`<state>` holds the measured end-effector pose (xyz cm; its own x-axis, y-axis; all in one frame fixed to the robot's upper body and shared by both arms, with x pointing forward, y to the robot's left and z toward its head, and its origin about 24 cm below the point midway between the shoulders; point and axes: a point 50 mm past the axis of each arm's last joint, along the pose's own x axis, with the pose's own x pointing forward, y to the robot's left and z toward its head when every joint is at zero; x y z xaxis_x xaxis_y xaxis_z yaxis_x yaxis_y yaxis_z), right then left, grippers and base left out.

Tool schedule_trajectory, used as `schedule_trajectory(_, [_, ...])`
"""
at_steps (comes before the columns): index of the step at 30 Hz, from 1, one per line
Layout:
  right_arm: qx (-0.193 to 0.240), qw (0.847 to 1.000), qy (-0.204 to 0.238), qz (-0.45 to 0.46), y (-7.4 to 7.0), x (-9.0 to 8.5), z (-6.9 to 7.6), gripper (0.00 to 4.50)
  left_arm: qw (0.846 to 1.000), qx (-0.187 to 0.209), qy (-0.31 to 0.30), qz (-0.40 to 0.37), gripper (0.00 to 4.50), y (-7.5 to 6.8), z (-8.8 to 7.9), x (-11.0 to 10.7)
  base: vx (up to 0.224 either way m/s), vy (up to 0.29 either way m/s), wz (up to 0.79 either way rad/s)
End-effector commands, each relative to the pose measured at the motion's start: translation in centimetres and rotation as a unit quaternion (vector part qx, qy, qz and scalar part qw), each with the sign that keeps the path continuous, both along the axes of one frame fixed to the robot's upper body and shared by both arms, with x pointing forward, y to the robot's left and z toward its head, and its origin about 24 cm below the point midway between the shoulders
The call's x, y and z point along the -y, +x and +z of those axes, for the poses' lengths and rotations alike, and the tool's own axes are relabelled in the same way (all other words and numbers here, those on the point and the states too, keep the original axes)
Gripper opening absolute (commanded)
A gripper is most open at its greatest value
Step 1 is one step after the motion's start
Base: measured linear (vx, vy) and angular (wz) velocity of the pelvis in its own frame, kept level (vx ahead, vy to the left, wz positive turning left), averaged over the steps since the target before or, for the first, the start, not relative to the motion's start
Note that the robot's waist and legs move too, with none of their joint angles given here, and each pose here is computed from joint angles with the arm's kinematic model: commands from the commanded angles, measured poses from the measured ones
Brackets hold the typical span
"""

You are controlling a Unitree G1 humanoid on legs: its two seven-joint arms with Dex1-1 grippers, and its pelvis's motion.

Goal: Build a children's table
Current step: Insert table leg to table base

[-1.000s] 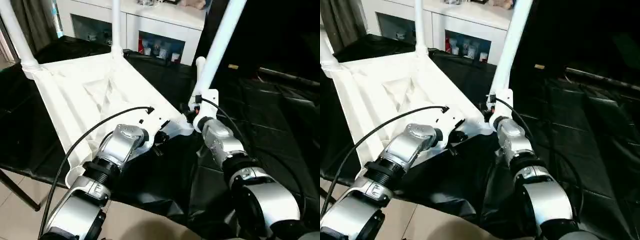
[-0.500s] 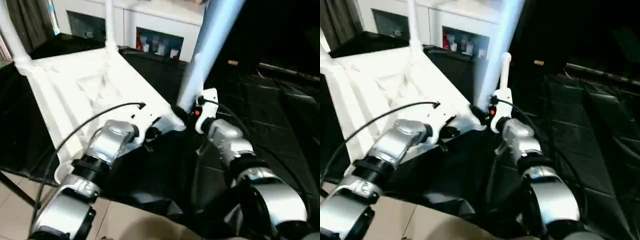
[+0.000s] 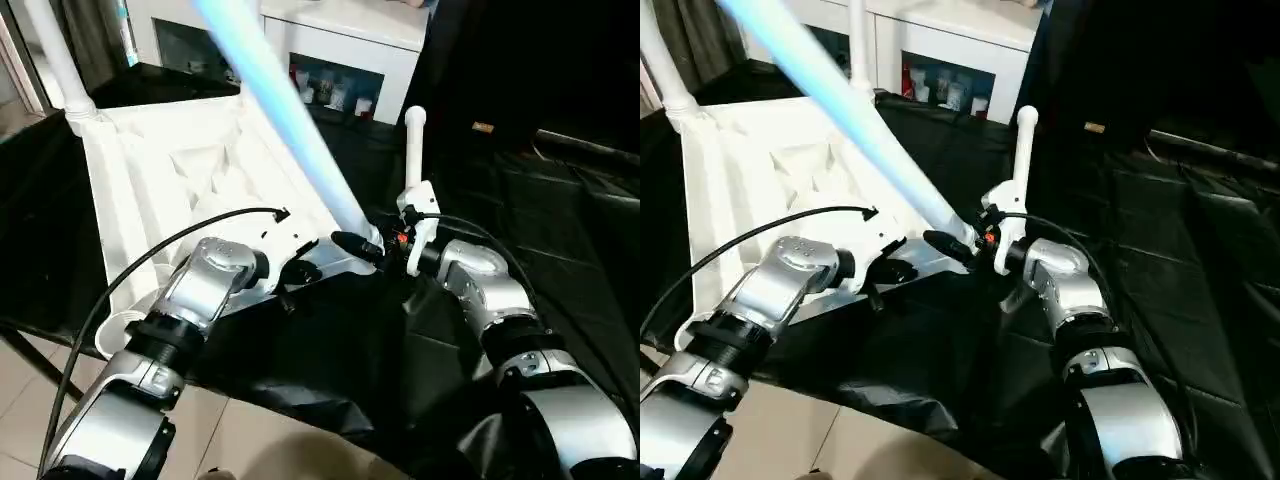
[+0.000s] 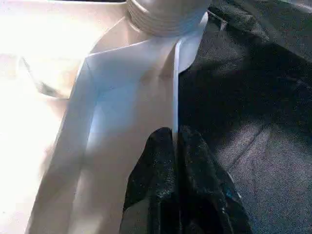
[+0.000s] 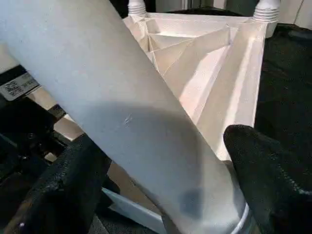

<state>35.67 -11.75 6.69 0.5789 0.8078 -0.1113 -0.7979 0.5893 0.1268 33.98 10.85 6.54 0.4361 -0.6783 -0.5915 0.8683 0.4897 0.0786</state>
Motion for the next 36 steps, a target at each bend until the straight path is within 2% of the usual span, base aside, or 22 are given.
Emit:
schedule_trajectory(1, [-0.037,0.999,-0.015,0.005,-0.6,-0.3,-1.7,3.42,0.999,0.02,-0.032,-0.033,0.0,0.0,1.0,1.4,0.0,0.0,0.0])
schedule_trajectory(5, [-0.034,0.999,-0.017,0.009,-0.6,-0.3,-1.4,3.14,0.999,0.025,-0.028,-0.034,0.0,0.2,1.2,1.2,0.0,0.0,0.0])
schedule_trajectory(15, [-0.026,0.999,-0.021,-0.001,-0.4,0.9,-1.0,2.41,0.999,0.033,-0.015,-0.032,0.0,0.3,1.2,0.8,0.0,0.0,0.0])
schedule_trajectory(23, [-0.025,0.999,-0.019,-0.009,-0.7,2.0,-1.1,2.16,0.999,0.037,-0.01,-0.032,0.0,0.4,1.2,0.6,0.0,0.0,0.0])
schedule_trajectory(27, [-0.027,0.999,-0.019,-0.022,-0.7,3.4,-1.0,2.08,0.998,0.042,-0.006,-0.037,0.0,0.5,1.2,0.4,0.0,0.0,0.0])
schedule_trajectory(33, [-0.028,0.999,-0.021,-0.03,-0.9,4.4,-1.0,1.99,0.998,0.043,-0.003,-0.037,0.0,0.5,1.2,0.3,0.0,0.0,0.0])
schedule_trajectory(36, [-0.039,0.998,-0.026,-0.035,-1.2,5.0,-1.5,1.97,0.998,0.042,-0.003,-0.041,0.0,0.5,1.1,0.3,0.0,0.0,0.0])
